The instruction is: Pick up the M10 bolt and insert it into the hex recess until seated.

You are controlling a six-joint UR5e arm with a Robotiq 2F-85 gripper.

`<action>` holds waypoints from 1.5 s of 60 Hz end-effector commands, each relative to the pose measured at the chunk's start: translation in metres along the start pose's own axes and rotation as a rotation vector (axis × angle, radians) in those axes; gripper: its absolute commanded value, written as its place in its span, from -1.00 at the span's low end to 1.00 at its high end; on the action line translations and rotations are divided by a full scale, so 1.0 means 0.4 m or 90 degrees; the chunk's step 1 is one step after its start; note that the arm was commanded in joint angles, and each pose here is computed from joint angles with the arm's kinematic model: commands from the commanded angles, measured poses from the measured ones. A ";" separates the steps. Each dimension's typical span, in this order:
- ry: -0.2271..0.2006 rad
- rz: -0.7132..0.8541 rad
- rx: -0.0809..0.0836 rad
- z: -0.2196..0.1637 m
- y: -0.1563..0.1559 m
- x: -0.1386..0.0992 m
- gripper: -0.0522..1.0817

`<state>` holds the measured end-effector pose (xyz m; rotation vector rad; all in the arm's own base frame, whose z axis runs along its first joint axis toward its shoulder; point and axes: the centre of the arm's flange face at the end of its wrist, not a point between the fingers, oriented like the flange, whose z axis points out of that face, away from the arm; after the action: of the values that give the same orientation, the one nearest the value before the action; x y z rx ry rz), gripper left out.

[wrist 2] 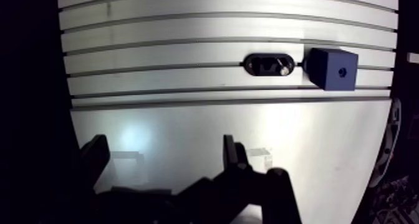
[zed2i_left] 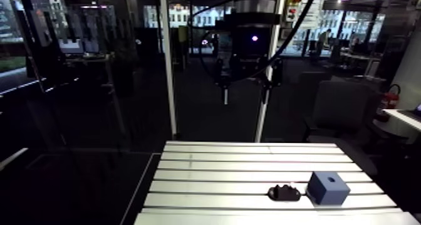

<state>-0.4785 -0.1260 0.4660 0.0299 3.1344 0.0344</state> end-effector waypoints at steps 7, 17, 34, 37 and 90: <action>0.011 0.002 0.004 0.012 0.052 0.071 -0.90; 0.008 0.002 0.005 0.018 0.051 0.063 -0.90; 0.004 -0.007 0.004 0.026 0.039 0.049 -0.90; 0.000 -0.011 0.004 0.034 0.041 0.044 -0.90; 0.007 -0.066 -0.007 0.100 0.114 0.006 -0.89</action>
<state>-0.4767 -0.0958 0.4357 -0.1467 3.1172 0.0437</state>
